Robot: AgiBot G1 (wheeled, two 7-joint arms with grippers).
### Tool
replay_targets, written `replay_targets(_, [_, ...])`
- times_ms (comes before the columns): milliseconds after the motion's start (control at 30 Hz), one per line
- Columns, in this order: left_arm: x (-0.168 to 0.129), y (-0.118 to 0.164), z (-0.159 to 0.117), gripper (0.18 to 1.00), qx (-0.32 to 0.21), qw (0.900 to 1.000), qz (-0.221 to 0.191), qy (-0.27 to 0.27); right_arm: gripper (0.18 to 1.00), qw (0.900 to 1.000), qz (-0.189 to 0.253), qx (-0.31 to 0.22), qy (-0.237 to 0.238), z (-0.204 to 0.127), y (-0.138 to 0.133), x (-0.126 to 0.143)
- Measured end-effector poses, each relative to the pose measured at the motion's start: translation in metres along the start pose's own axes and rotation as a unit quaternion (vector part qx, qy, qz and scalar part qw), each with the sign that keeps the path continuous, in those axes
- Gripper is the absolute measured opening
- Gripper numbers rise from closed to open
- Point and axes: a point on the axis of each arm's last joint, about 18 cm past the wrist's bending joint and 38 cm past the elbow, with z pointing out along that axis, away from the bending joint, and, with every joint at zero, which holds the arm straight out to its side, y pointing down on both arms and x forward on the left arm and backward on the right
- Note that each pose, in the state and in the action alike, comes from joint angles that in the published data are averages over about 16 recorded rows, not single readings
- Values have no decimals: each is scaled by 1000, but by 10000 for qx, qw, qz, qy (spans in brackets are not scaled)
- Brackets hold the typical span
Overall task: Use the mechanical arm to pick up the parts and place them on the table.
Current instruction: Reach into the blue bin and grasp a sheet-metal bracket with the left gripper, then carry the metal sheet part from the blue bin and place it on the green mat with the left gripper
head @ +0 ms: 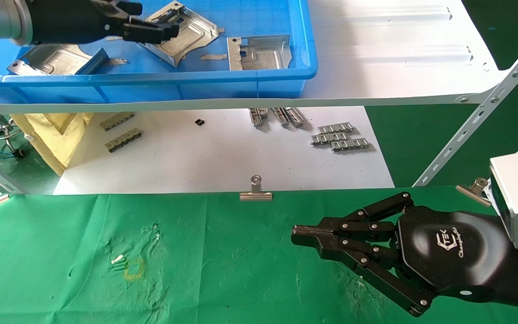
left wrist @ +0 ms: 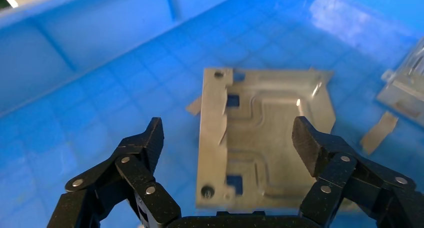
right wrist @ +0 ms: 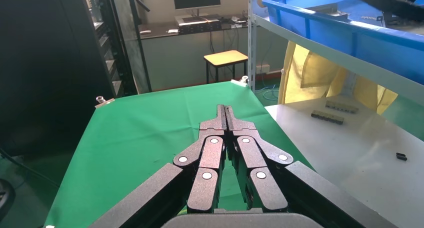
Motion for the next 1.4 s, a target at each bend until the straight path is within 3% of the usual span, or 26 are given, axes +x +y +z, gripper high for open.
replay_targets(433, [-1, 4, -2, 790, -114, 9999, 61, 9, 192, 10000, 0, 0, 0, 0, 0, 0])
replay_targets(1000, [-4, -3, -9, 401, 33, 9998, 184, 32, 192, 10000, 0, 0, 0, 0, 0, 0])
replay_targets(1233, [3, -17, -24, 306, 403, 9975, 408, 408, 192, 10000, 0, 0, 0, 0, 0, 0])
replay_targets(1400, [18, -24, -44, 280, 810, 9889, 704, 1031, 192, 10000, 0, 0, 0, 0, 0, 0])
